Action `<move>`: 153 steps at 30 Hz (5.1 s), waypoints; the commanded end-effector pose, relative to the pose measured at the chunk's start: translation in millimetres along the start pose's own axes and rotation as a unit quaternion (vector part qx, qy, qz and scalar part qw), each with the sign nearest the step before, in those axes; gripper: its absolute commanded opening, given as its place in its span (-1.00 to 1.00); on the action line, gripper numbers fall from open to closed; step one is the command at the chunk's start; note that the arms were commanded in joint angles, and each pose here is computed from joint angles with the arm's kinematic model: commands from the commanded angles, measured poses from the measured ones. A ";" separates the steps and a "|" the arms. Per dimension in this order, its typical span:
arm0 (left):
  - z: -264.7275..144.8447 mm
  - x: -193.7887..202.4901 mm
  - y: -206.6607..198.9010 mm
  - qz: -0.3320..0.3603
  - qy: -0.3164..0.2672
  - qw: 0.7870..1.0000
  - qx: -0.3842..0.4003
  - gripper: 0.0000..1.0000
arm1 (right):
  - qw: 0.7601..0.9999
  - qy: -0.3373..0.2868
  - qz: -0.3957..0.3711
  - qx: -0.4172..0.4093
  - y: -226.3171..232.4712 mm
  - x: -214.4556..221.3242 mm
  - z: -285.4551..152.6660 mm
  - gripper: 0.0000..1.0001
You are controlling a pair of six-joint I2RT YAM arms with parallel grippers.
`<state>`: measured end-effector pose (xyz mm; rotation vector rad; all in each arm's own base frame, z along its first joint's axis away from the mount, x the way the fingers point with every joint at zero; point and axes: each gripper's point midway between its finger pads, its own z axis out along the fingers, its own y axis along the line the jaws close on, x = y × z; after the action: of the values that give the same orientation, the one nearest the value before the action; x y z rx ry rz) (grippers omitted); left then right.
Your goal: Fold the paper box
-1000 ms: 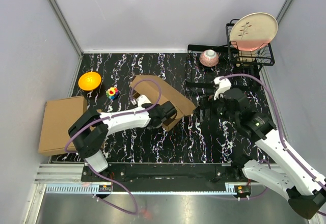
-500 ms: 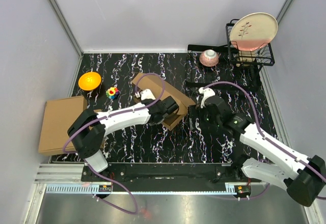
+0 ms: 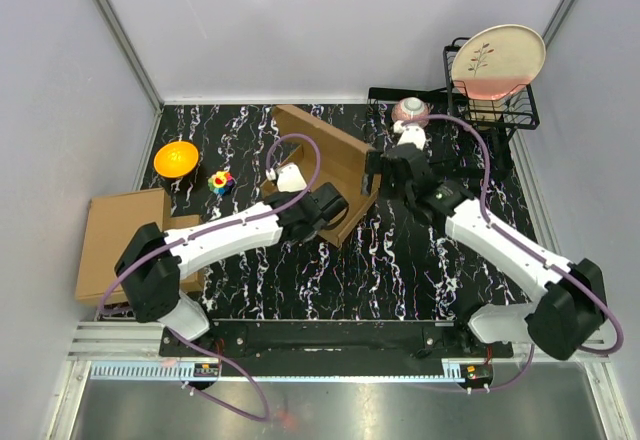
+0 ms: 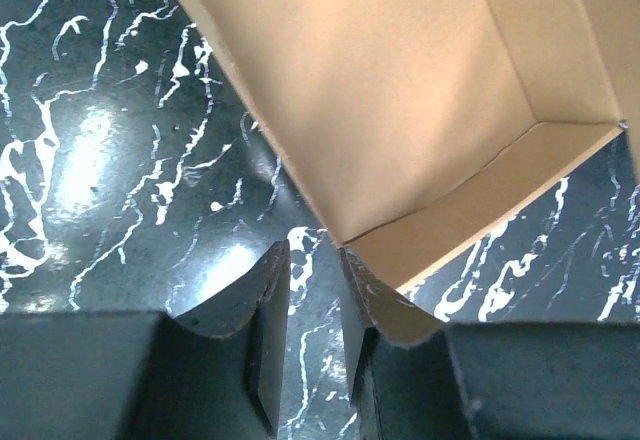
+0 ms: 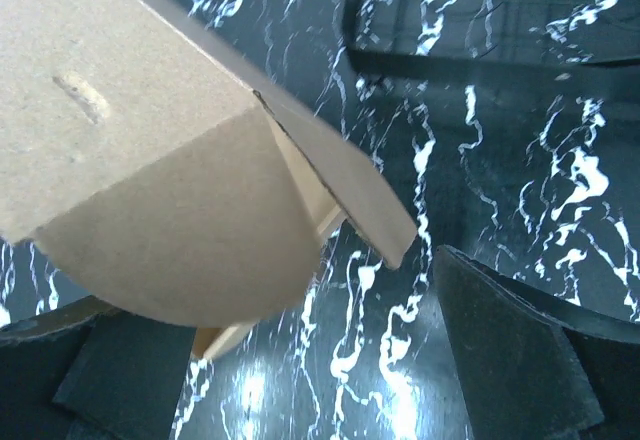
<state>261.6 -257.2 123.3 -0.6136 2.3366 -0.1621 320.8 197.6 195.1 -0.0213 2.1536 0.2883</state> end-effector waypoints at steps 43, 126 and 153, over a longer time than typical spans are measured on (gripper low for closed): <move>-101.8 -140.4 132.3 -0.057 -0.241 0.967 0.065 -0.24 | 0.984 0.009 -0.154 -0.088 121.4 -10.8 46.6 0.99; 63.4 21.6 1.7 0.247 0.038 0.954 0.162 -0.10 | 0.994 0.012 -0.030 -0.109 57.0 -52.5 41.5 0.99; -15.4 88.3 26.4 0.362 0.095 0.889 0.265 -0.17 | 0.995 0.006 -0.029 -0.095 58.6 -64.4 40.2 0.99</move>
<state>189.1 -285.2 76.3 0.5268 2.3955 -0.5243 358.9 245.8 229.7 -0.1995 2.1591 0.4903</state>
